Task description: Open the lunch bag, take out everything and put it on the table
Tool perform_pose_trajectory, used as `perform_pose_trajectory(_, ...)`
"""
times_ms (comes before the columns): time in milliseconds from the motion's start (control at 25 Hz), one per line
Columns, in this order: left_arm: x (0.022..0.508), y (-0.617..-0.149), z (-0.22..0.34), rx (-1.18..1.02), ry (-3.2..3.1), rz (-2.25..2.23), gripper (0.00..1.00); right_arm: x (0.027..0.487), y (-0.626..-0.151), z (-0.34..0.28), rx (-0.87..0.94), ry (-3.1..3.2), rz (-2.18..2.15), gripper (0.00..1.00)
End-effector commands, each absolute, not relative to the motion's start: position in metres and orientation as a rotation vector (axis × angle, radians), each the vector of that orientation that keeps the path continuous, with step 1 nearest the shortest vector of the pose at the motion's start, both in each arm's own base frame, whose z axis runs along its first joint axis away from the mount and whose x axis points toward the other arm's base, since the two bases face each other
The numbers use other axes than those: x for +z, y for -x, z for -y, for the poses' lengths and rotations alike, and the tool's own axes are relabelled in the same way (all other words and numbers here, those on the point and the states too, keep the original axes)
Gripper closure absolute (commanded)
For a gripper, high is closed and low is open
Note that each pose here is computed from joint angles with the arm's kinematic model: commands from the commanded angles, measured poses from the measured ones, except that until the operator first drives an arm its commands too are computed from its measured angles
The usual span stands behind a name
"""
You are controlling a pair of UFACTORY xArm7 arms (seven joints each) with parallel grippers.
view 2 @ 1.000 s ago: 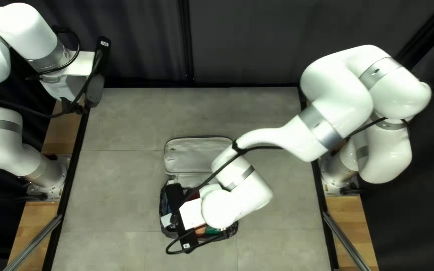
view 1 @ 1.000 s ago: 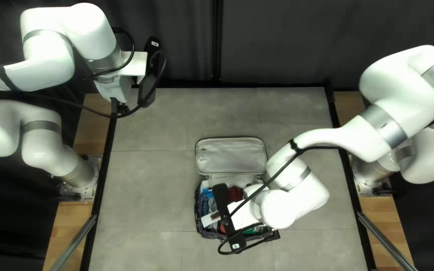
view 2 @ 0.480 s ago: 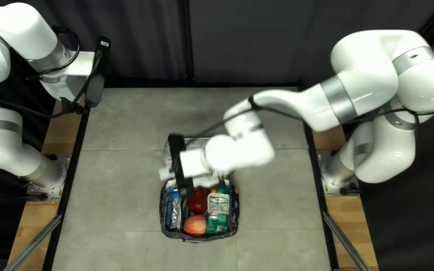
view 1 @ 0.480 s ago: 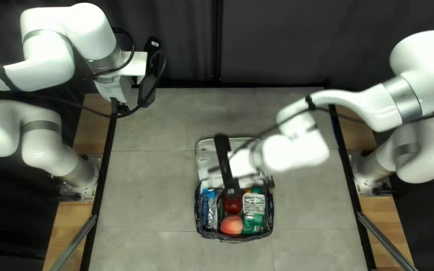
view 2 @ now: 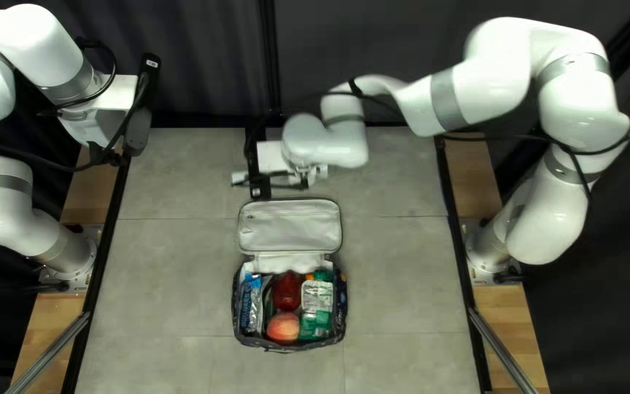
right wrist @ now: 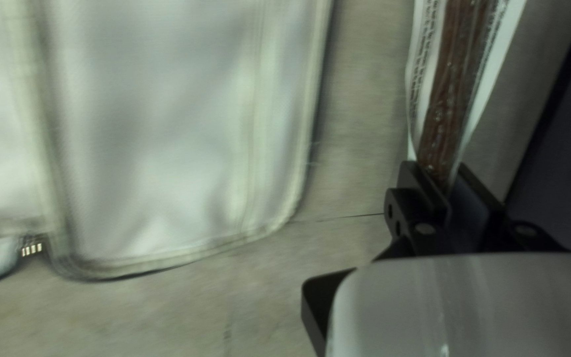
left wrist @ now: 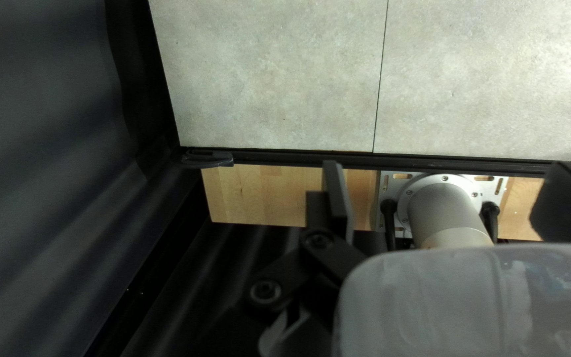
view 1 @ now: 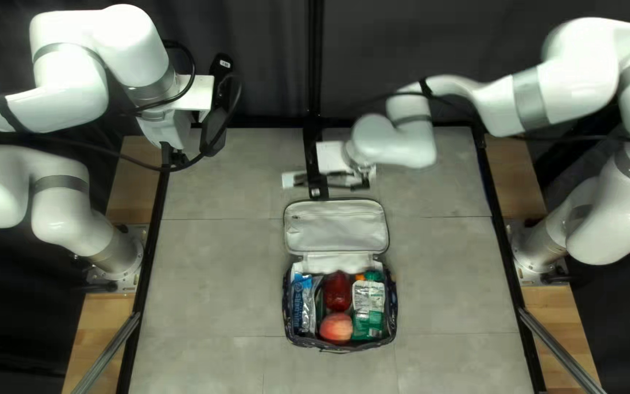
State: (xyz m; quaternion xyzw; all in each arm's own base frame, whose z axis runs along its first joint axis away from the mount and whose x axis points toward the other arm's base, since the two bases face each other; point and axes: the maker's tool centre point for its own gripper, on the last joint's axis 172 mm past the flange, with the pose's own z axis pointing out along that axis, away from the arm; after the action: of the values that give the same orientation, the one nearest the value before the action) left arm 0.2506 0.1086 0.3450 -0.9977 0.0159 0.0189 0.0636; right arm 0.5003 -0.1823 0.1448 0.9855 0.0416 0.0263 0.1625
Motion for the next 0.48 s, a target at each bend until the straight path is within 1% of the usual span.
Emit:
perform_pose_trajectory(40, 0.345, -0.251, -0.109, 0.057, 3.013, -0.048, 0.00, 0.145, -0.500, 0.182, 0.075, -2.812, -0.119, 1.00)
perform_pose_trajectory(160, 0.345, -0.251, -0.109, 0.057, 3.013, -0.048, 0.00, 0.134, -0.500, 0.185, 0.048, -2.783, -0.140, 1.00)
perform_pose_trajectory(360, 0.345, -0.251, -0.109, 0.057, 3.013, -0.048, 0.00, 0.114, -0.507, 0.227, 0.037, -2.784, -0.097, 1.00)
perform_pose_trajectory(480, 0.345, -0.251, -0.109, 0.057, 3.013, -0.048, 0.00, 0.094, -0.509, 0.263, 0.048, -2.794, -0.039, 1.00)
